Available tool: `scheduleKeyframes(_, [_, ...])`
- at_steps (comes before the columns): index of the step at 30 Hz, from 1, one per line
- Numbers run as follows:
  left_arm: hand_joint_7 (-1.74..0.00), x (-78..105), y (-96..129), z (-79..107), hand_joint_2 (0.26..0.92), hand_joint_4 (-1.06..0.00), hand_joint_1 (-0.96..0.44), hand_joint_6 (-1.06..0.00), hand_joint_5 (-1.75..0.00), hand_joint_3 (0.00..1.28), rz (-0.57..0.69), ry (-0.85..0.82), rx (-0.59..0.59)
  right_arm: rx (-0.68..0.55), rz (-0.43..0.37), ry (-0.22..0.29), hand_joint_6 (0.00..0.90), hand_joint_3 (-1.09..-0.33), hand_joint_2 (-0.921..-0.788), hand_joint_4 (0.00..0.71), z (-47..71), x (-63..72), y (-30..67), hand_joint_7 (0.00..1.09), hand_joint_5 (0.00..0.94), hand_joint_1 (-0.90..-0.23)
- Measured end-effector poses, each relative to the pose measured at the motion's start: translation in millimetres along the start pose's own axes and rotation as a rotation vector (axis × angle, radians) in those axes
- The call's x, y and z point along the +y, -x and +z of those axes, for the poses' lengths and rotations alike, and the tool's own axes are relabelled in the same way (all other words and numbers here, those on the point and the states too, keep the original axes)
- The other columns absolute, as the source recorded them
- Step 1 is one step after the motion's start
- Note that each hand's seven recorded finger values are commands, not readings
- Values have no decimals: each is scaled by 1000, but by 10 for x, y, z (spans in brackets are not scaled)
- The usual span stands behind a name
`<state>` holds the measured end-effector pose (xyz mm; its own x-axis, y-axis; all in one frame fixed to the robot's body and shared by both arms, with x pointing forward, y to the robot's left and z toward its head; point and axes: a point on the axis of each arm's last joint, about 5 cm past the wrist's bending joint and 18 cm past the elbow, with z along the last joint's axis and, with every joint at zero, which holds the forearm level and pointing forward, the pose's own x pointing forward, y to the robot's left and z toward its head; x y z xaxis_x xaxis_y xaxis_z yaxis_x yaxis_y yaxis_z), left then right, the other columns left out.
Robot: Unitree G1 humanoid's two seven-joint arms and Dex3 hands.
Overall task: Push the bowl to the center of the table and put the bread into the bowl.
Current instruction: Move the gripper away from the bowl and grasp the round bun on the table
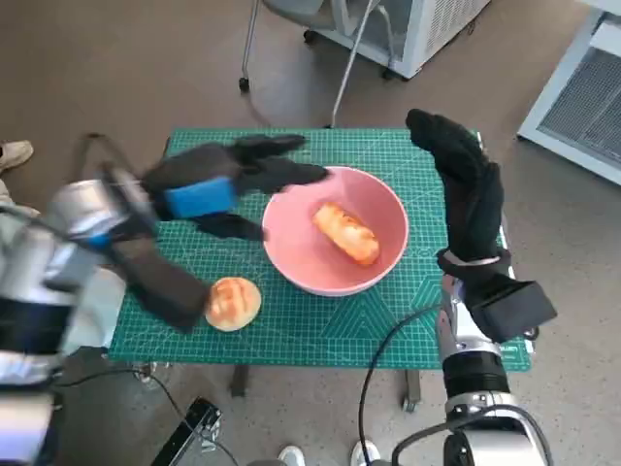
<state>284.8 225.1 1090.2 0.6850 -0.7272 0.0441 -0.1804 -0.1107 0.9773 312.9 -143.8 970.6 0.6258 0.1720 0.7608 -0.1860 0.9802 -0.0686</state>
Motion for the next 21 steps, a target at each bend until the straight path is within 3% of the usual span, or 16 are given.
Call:
scheduleKeyframes(10, [-181, 76, 414, 69, 840, -318, -74, -383, -43, 0, -111, -38, 24, 1, 6, -2, 123, -630, -920, 411, 2, 2, -3, 857, 7, -437])
scheduleKeyframes(21, [-134, -84, 600, 129, 828, -347, -76, -426, -15, 0, -210, 57, 28, 9, 13, -4, 128, -638, -916, 411, -2, 3, -4, 857, 6, -435])
